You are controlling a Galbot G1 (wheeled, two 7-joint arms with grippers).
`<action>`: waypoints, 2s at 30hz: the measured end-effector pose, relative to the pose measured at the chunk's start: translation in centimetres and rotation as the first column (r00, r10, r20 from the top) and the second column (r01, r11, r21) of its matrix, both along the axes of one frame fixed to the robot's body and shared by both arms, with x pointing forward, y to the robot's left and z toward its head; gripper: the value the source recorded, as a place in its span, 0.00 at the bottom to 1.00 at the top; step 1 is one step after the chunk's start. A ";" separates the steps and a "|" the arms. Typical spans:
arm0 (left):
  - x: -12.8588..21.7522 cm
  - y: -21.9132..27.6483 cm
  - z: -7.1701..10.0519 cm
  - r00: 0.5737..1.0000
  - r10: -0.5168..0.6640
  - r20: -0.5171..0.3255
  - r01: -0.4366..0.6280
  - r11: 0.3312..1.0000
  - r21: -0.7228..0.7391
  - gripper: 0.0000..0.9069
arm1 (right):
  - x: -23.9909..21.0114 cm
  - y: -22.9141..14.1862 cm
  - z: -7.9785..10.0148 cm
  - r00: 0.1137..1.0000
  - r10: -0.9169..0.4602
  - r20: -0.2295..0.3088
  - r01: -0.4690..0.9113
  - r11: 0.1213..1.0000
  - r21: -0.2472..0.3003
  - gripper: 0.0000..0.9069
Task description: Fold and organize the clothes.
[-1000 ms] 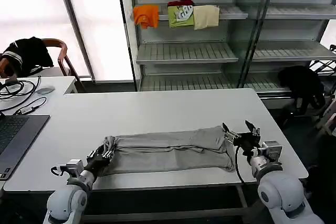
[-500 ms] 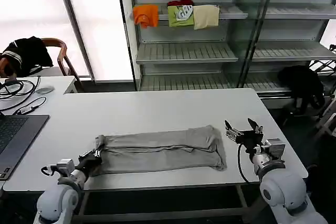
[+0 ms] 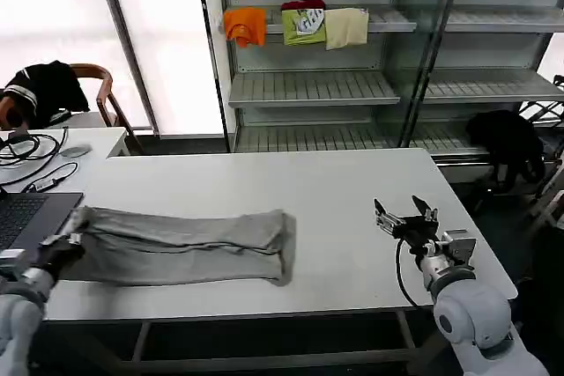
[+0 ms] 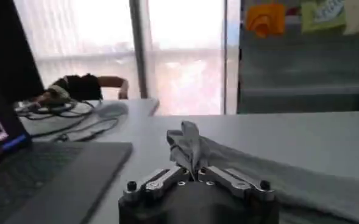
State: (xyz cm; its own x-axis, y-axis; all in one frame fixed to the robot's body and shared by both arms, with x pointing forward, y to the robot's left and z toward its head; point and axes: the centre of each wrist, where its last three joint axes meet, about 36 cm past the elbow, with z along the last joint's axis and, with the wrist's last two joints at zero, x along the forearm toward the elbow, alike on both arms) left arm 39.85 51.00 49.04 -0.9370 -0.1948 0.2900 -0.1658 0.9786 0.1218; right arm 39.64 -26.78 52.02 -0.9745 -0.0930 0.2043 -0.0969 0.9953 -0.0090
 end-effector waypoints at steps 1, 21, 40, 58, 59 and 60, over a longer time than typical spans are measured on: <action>0.1 0.9 0.6 1.000 0.011 0.003 -0.011 1.000 0.020 0.01 | 0.0 0.0 -0.1 1.000 0.000 -0.002 0.000 1.000 0.001 1.00; 1.8 -3.9 1.0 0.997 -0.056 -0.051 0.064 0.986 0.156 0.01 | -1.0 -0.6 -0.9 0.999 -0.038 -0.016 0.038 0.999 0.002 1.00; 3.7 -15.6 -2.4 0.955 -0.268 -0.128 0.283 0.952 0.117 0.01 | -2.0 -1.2 -1.6 0.997 -0.074 -0.037 0.074 0.997 -0.003 1.00; 4.7 -22.3 -3.5 0.907 -0.402 -0.128 0.414 0.907 0.080 0.01 | -2.9 -1.2 -2.3 0.995 -0.089 -0.056 0.088 0.996 -0.008 1.00; 4.8 -22.6 -3.6 0.904 -0.408 -0.128 0.420 0.904 0.079 0.02 | -2.9 -1.2 -2.4 0.994 -0.088 -0.057 0.088 0.996 -0.008 1.00; 4.9 -22.9 -3.7 0.901 -0.414 -0.129 0.425 0.902 0.077 0.02 | -2.9 -1.2 -2.5 0.994 -0.089 -0.058 0.089 0.996 -0.008 1.00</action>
